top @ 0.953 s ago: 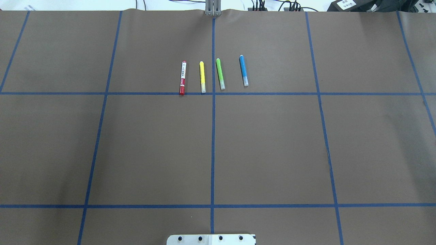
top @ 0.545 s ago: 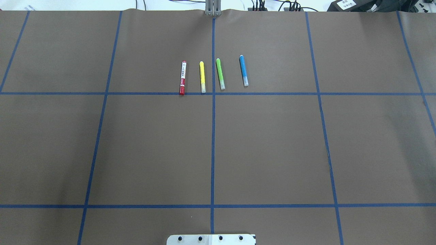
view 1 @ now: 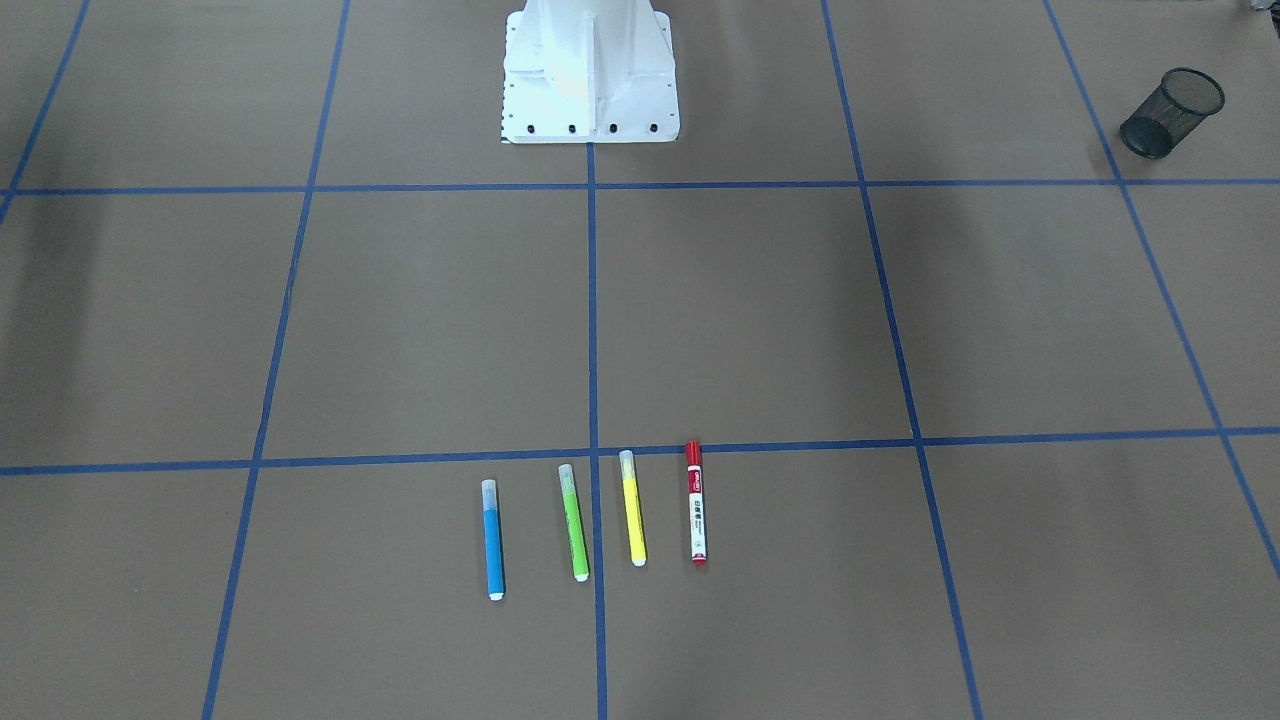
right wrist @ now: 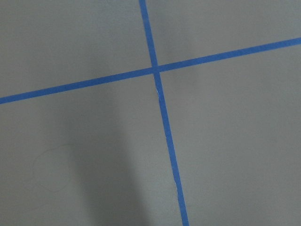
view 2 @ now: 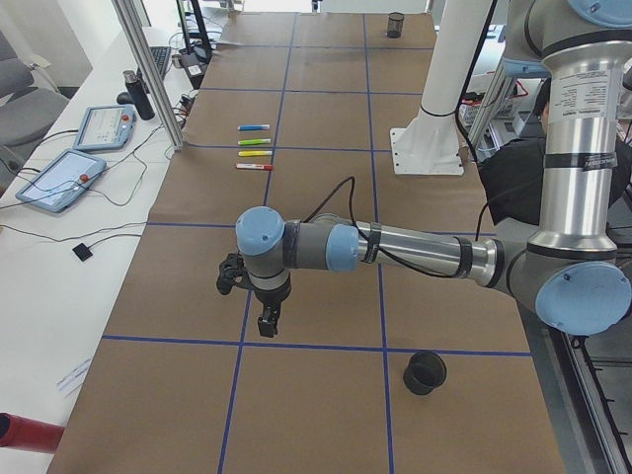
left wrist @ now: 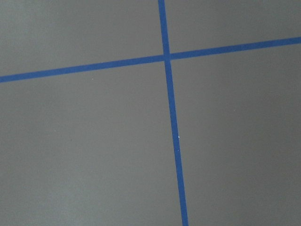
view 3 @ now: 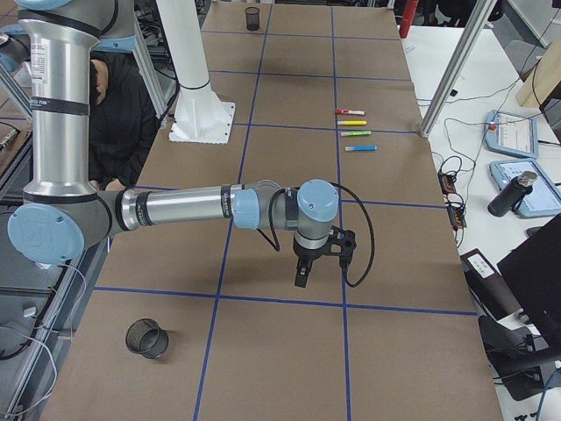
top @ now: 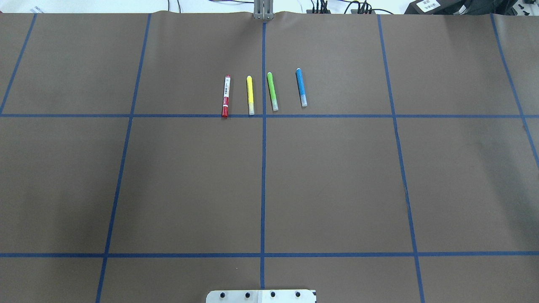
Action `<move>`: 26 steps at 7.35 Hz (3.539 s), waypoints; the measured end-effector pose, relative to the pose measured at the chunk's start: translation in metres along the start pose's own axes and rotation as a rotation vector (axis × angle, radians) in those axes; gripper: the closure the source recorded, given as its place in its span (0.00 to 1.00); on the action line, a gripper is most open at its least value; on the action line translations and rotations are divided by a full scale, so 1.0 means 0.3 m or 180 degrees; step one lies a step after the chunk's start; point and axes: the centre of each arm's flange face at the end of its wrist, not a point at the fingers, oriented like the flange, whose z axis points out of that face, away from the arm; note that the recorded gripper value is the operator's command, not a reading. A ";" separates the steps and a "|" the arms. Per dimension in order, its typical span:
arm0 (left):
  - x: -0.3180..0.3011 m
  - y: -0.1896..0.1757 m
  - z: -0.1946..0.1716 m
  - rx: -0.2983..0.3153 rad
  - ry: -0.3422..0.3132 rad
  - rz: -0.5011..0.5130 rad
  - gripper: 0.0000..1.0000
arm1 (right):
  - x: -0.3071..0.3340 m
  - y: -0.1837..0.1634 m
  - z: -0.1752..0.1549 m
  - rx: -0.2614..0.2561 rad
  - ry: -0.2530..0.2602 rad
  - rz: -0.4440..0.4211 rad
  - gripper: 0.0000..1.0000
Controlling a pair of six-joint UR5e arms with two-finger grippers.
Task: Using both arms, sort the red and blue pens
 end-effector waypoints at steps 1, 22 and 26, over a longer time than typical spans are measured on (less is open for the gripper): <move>0.027 -0.035 -0.009 0.0094 -0.0016 0.0124 0.00 | -0.073 -0.037 -0.013 0.0026 -0.0002 -0.0119 0.00; 2.065 -0.900 0.600 0.0194 0.0240 -0.0056 0.23 | -0.695 -0.263 0.135 -0.0070 -0.0150 -0.0980 0.00; 2.080 -0.892 0.649 0.0185 0.0220 -0.0215 0.33 | -0.674 -0.257 0.150 -0.0097 -0.0136 -0.0955 0.00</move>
